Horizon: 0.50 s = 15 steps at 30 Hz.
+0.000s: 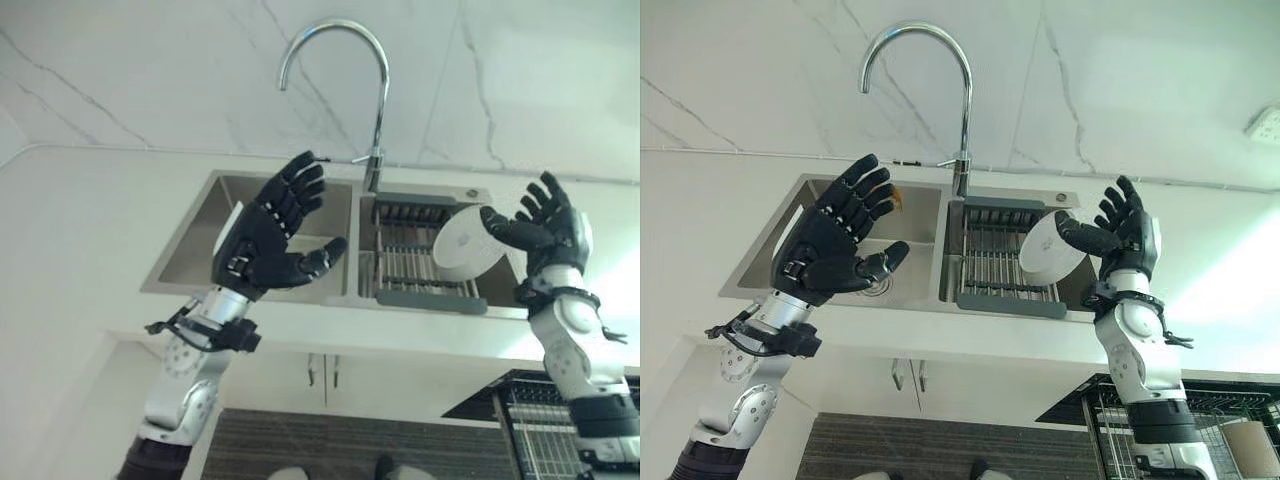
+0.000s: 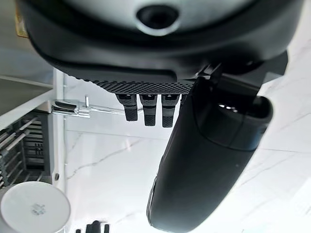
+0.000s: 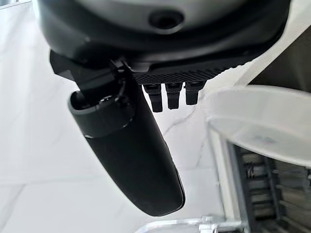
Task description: Place the dishes in the dishwasher.
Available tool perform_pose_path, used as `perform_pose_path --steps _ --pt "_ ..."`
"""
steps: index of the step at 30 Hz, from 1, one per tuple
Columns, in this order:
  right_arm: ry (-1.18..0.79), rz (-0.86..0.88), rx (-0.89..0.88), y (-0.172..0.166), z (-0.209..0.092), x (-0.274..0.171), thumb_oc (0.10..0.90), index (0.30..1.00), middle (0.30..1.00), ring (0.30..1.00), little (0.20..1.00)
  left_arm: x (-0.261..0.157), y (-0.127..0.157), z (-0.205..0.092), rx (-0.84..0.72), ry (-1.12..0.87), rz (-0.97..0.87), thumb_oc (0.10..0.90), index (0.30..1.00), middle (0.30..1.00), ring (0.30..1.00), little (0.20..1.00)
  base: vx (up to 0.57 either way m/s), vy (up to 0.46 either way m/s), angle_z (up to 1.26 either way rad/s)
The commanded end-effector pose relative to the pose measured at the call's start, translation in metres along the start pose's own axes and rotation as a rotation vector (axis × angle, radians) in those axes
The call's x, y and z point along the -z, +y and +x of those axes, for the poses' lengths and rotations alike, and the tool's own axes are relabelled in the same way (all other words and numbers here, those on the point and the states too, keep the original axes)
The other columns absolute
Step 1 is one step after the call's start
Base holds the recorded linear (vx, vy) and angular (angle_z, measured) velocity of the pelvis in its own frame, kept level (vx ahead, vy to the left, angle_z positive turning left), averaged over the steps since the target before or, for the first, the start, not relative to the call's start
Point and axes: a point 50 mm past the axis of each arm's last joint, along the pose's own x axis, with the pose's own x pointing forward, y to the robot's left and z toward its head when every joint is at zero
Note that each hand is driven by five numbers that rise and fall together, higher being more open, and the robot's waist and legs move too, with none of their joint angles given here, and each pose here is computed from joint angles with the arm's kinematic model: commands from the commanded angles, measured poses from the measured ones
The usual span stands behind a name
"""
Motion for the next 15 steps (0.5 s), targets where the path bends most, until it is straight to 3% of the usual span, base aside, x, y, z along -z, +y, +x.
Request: perform_pose_path --steps 1,15 --pt "-0.214 0.075 0.012 0.001 0.015 -0.054 0.800 0.900 0.900 0.900 0.900 -0.027 -0.008 0.017 0.109 -0.149 0.034 0.800 0.900 0.900 0.900 0.900 0.01 0.001 -0.07" --pt "-0.065 0.051 0.077 -0.014 0.022 -0.032 0.800 0.900 0.900 0.900 0.900 -0.025 -0.010 0.018 0.121 -0.134 0.036 0.800 0.900 0.900 0.900 0.900 0.00 0.001 -0.03"
